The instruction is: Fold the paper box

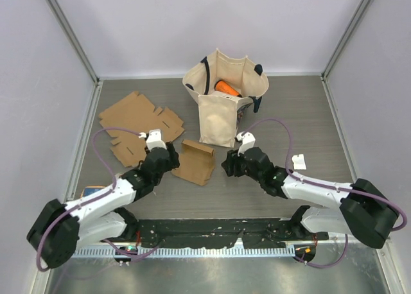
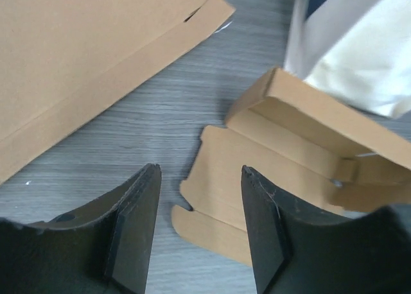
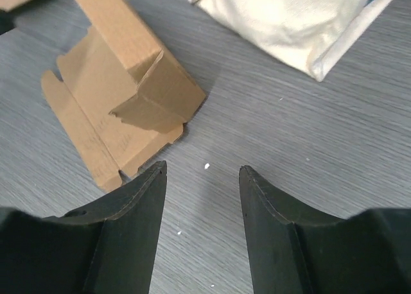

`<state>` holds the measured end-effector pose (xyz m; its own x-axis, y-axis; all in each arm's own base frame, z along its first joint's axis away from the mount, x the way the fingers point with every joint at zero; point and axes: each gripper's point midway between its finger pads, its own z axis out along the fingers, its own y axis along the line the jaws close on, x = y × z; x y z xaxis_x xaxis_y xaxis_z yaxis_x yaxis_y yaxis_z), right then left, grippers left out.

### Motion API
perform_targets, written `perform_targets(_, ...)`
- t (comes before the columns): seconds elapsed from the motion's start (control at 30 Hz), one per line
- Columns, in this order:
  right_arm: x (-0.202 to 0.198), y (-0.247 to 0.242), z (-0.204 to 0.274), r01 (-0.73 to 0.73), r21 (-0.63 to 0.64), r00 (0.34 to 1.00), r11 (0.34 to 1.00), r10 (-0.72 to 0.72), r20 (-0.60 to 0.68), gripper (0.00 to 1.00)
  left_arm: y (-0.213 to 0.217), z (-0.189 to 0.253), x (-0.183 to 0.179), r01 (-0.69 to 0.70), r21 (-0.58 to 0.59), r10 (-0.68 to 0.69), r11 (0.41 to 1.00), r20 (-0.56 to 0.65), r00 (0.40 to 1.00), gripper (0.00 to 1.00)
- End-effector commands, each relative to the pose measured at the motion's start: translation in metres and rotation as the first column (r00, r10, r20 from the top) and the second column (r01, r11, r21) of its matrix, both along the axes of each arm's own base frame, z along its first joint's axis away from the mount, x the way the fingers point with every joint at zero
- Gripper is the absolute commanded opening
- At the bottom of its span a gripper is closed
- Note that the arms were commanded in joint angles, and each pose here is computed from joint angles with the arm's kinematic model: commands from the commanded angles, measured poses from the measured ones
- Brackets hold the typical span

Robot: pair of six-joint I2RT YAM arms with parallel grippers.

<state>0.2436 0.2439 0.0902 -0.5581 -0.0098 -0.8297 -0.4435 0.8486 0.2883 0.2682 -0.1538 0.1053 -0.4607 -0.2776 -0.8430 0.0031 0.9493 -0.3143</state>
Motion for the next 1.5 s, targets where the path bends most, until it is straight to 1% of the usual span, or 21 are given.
perform_targets(0.0,0.007,0.024,0.023,-0.098,0.058,0.98,0.994,0.086,0.182,0.54,-0.011,-0.015,0.024,0.073,0.083,-0.072,0.994,-0.012,0.997,0.57)
perform_targets(0.1,0.006,0.035,0.021,-0.147,0.055,0.97,0.988,0.133,0.202,0.54,-0.023,-0.025,0.044,0.112,0.113,-0.114,0.987,0.008,0.993,0.56)
perform_targets(0.2,0.007,0.041,0.016,-0.166,0.043,0.967,0.985,0.154,0.205,0.54,-0.03,-0.032,0.059,0.131,0.151,-0.135,0.98,0.011,0.991,0.53)
perform_targets(0.27,0.007,0.043,0.015,-0.17,0.04,0.964,0.985,0.158,0.212,0.54,-0.036,-0.032,0.064,0.165,0.174,-0.172,0.971,0.029,0.985,0.52)
perform_targets(0.3,0.008,0.042,0.014,-0.175,0.028,0.963,0.984,0.165,0.212,0.54,-0.039,-0.03,0.068,0.165,0.167,-0.176,0.972,0.055,0.983,0.51)
perform_targets(0.43,0.008,0.046,0.005,-0.189,0.008,0.964,0.982,0.184,0.19,0.53,-0.031,-0.038,0.077,0.129,0.233,-0.144,0.964,0.049,0.988,0.47)
perform_targets(0.57,0.006,0.047,-0.001,-0.198,0.015,0.965,0.98,0.192,0.181,0.53,-0.036,-0.036,0.082,0.132,0.222,-0.155,0.966,0.087,0.984,0.47)
perform_targets(0.6,0.005,0.047,-0.002,-0.201,0.016,0.964,0.979,0.195,0.182,0.53,-0.034,-0.034,0.085,0.116,0.222,-0.141,0.968,0.1,0.985,0.46)
perform_targets(0.67,0.004,0.048,-0.005,-0.21,0.014,0.963,0.978,0.204,0.176,0.53,-0.036,-0.035,0.086,0.128,0.23,-0.156,0.965,0.108,0.982,0.44)
perform_targets(0.7,0.004,0.048,-0.006,-0.211,0.014,0.963,0.977,0.206,0.174,0.52,-0.039,-0.031,0.088,0.134,0.219,-0.164,0.966,0.126,0.978,0.41)
perform_targets(0.87,0.008,0.047,-0.006,-0.199,0.006,0.96,0.98,0.193,0.2,0.53,-0.042,-0.032,0.092,0.139,0.227,-0.173,0.964,0.139,0.975,0.29)
perform_targets(0.97,0.014,0.048,-0.008,-0.186,-0.017,0.96,0.982,0.185,0.209,0.52,-0.045,-0.028,0.095,0.137,0.225,-0.172,0.965,0.146,0.974,0.18)
perform_targets(1.0,0.018,0.047,-0.006,-0.173,-0.018,0.96,0.985,0.173,0.222,0.52,-0.045,-0.029,0.095,0.143,0.229,-0.177,0.963,0.136,0.975,0.13)
perform_targets(1.07,0.02,0.05,-0.005,-0.182,-0.032,0.954,0.983,0.184,0.235,0.52,-0.045,-0.03,0.094,0.146,0.233,-0.18,0.961,0.133,0.975,0.1)
perform_targets(1.17,0.03,0.05,-0.003,-0.15,-0.067,0.954,0.986,0.162,0.251,0.52,-0.041,-0.03,0.092,0.137,0.243,-0.171,0.96,0.126,0.977,0.04)
perform_targets(1.2,0.035,0.046,-0.001,-0.125,-0.085,0.951,0.989,0.143,0.274,0.52,-0.04,-0.027,0.091,0.136,0.241,-0.171,0.961,0.131,0.977,0.02)
perform_targets(1.3,0.043,0.037,0.001,-0.074,-0.121,0.953,0.99,0.106,0.284,0.51,-0.034,-0.029,0.088,0.125,0.258,-0.162,0.958,0.127,0.979,0.0)
perform_targets(1.37,0.042,0.034,0.013,-0.064,-0.103,0.952,0.993,0.092,0.291,0.51,-0.029,-0.03,0.086,0.115,0.277,-0.152,0.954,0.115,0.982,0.0)
perform_targets(1.4,0.047,0.027,0.018,-0.027,-0.044,0.961,0.999,0.038,0.273,0.51,-0.028,-0.03,0.085,0.109,0.28,-0.146,0.954,0.113,0.983,0.0)
perform_targets(1.43,0.042,0.02,0.013,-0.05,-0.008,0.968,0.999,0.051,0.247,0.51,-0.026,-0.029,0.083,0.103,0.277,-0.14,0.955,0.115,0.983,0.0)
perform_targets(1.47,0.042,0.017,0.027,-0.052,0.062,0.964,0.997,0.034,0.264,0.52,-0.027,-0.03,0.082,0.114,0.271,-0.15,0.956,0.113,0.982,0.0)
